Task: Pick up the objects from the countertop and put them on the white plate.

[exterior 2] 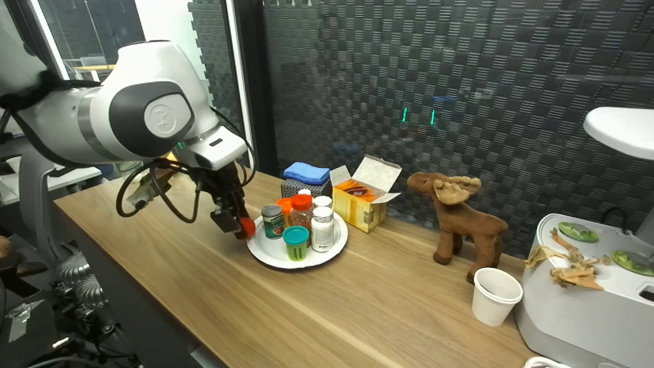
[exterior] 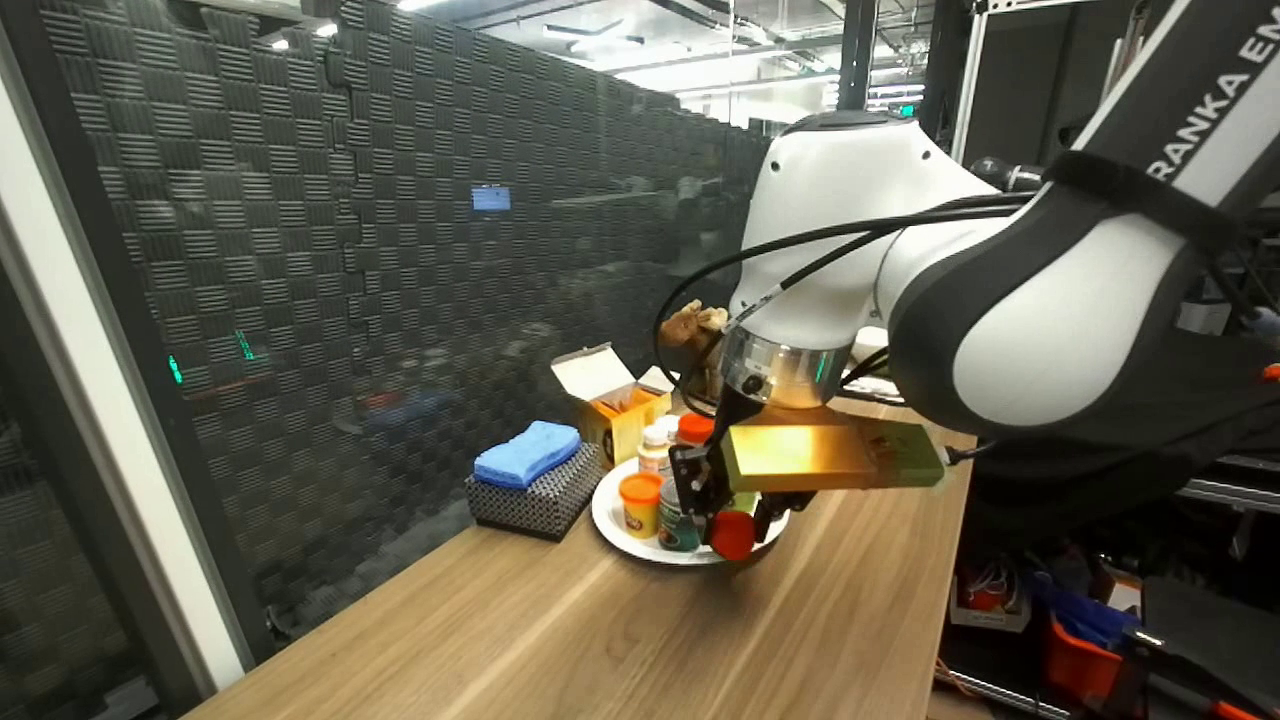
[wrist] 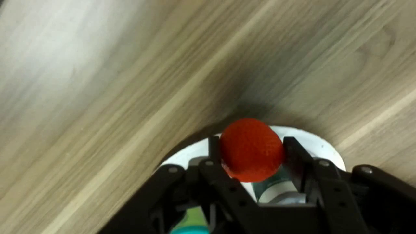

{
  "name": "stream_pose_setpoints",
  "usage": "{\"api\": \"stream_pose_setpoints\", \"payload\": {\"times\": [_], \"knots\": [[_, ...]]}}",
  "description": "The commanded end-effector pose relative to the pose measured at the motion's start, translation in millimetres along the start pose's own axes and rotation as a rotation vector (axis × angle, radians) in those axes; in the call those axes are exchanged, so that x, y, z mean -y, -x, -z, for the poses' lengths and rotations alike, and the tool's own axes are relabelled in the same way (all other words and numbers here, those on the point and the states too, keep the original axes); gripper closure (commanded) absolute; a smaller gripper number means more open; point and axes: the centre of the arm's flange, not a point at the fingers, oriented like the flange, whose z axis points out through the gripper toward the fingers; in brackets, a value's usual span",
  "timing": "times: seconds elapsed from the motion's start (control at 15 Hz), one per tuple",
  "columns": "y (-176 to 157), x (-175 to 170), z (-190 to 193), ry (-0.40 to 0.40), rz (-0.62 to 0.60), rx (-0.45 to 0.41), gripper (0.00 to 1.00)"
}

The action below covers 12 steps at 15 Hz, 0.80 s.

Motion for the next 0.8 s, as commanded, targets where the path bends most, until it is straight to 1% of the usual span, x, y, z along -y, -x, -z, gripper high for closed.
{"api": "stream_pose_setpoints", "payload": {"times": [0.0, 0.13, 0.33, 0.4, 0.47, 0.6, 0.73], "knots": [[-13.3, -8.6, 9.7, -0.040, -0.021, -0.093, 0.74], [-23.3, -12.8, 8.0, -0.035, -0.025, -0.124, 0.74], [-29.7, -16.3, 6.0, -0.033, -0.012, -0.139, 0.74], [-29.2, -16.7, 6.1, -0.035, -0.002, -0.140, 0.46], [-28.0, -16.9, 6.5, -0.040, 0.007, -0.142, 0.24], [-25.2, -15.8, 6.7, -0.052, 0.024, -0.139, 0.20], [-23.1, -14.3, 7.0, -0.061, 0.029, -0.142, 0.06]]}}
